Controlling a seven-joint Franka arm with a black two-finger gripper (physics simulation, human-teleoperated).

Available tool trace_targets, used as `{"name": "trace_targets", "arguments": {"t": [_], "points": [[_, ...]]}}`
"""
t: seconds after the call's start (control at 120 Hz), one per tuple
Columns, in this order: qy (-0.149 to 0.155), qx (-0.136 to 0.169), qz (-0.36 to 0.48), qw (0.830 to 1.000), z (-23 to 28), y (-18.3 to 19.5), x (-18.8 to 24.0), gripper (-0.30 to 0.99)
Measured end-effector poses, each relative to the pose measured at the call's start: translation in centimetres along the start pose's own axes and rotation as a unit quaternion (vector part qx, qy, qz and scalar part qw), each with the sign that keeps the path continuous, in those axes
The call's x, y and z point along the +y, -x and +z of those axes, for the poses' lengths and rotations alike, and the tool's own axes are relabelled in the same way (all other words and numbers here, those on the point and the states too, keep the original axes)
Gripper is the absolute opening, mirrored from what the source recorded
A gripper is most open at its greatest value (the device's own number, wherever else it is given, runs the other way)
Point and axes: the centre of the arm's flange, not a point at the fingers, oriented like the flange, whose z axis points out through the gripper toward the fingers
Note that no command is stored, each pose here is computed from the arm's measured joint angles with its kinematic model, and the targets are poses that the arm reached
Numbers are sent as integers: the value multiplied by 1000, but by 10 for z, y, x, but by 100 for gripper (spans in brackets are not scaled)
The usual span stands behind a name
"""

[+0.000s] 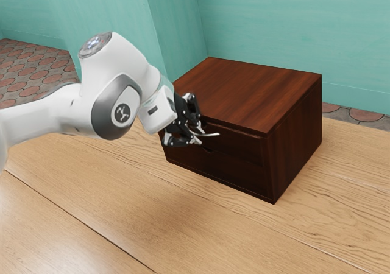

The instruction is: Pull the drawer handle with one arm to open the drawer

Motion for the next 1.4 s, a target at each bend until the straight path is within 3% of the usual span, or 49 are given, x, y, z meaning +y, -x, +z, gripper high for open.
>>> {"name": "trace_targets", "arguments": {"t": [1.4], "points": [[5,4,-20,1000,-47,17,74,-3]]}}
